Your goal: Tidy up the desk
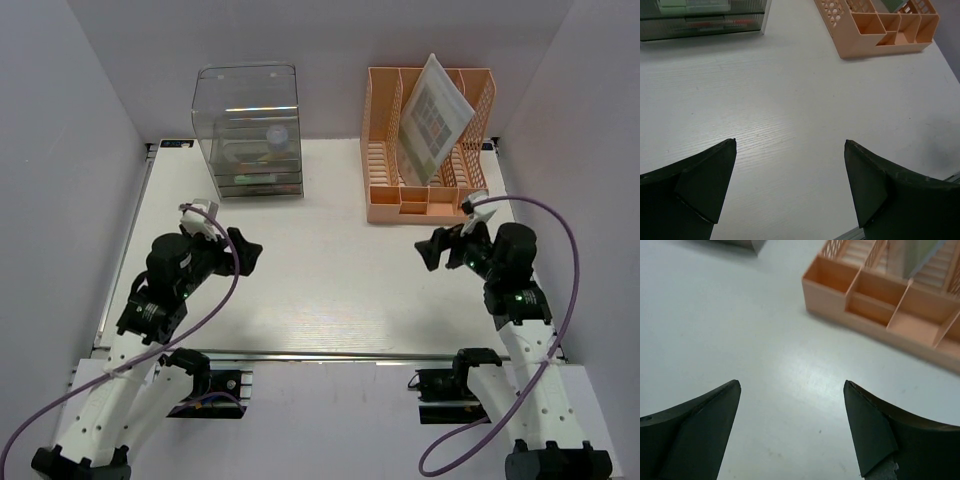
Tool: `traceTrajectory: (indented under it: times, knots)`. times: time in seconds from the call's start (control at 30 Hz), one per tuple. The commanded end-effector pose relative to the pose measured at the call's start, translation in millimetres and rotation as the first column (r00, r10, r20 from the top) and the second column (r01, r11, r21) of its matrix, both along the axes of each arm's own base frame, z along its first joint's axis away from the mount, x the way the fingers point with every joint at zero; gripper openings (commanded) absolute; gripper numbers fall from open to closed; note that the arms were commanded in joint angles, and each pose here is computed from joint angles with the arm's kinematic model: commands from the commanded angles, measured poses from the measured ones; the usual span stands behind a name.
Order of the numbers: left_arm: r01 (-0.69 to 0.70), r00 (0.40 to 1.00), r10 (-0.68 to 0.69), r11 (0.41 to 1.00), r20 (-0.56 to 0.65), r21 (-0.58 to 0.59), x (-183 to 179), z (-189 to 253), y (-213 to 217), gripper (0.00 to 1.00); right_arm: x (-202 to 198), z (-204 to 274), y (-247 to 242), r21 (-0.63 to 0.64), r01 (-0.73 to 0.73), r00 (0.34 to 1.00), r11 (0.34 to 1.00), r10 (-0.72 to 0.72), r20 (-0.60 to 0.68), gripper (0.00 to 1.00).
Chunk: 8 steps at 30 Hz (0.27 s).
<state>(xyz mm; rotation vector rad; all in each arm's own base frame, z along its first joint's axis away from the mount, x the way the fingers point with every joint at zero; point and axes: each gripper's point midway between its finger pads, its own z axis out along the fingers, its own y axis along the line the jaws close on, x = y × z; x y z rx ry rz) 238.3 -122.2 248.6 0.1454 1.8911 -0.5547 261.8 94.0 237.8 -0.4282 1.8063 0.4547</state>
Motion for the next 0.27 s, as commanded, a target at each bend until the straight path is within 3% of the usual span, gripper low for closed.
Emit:
traceTrajectory:
  times: [0.0,0.23]
  knots:
    - [0.009,1.0,-0.01,1.0,0.028,0.024,14,-5,-3,0.98,-8,-13,-4,0.013,0.028,0.999,1.0,-0.028,-0.027,0.89]
    - [0.026,0.999,-0.027,0.999,0.035,0.03,17,-16,-6,0.98,-9,-27,-10,0.012,0.05,0.999,0.999,-0.05,-0.014,0.89]
